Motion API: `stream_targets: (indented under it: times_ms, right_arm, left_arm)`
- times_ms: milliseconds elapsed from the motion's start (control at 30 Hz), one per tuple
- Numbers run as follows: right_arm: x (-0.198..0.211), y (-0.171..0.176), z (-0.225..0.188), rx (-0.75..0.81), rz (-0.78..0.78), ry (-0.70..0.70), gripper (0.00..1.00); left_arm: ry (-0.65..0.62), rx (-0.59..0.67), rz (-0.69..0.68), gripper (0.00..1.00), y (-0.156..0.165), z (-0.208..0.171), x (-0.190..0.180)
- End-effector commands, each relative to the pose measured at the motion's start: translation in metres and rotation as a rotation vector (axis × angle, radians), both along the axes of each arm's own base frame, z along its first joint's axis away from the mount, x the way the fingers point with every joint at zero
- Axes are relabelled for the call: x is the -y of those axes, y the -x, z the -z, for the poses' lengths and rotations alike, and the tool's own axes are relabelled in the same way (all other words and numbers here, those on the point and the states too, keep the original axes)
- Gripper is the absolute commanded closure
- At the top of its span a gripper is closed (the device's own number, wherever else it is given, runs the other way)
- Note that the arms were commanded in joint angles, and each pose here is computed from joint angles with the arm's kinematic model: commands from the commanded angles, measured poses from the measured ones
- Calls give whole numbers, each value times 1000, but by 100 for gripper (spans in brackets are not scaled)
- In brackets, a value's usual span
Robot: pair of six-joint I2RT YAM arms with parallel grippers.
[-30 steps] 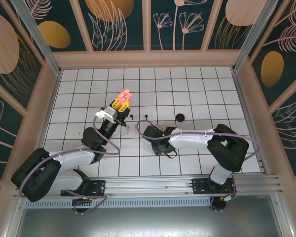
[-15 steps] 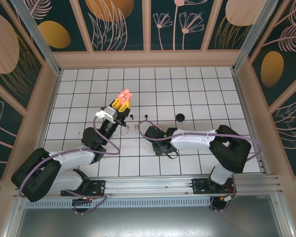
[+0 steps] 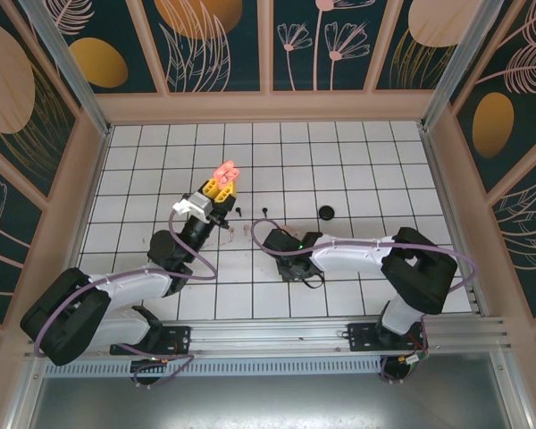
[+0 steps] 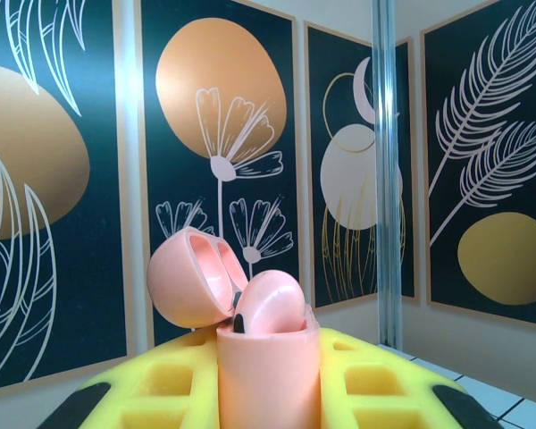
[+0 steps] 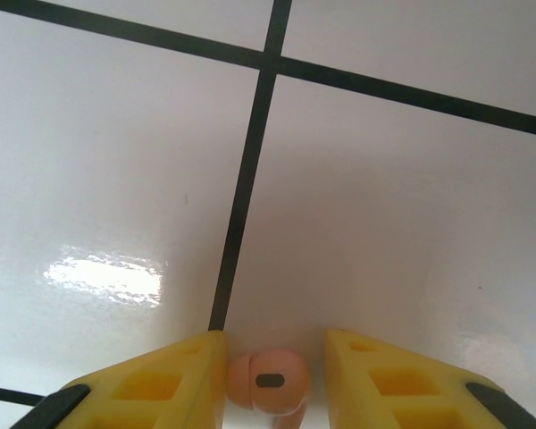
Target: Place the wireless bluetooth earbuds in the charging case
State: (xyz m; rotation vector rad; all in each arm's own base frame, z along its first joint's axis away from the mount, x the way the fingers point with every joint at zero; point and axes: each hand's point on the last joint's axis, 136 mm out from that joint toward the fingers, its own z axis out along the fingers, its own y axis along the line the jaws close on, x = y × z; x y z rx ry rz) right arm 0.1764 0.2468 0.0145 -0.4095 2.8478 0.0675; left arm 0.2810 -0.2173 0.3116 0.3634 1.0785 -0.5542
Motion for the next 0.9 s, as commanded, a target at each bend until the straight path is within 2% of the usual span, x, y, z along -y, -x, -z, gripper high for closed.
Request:
stream_targets:
  times_ms: [0, 567, 867]
  right_arm:
    - [16, 17, 8, -61, -28, 49, 67]
    - [20, 15, 5, -33, -5, 34, 76]
    - [11, -18, -44, 145, 46, -104, 77]
  left_arm:
    - [43, 32, 13, 100, 2, -16, 2]
    - [47, 30, 16, 100, 1, -17, 2]
    - [23, 41, 16, 100, 0, -17, 6]
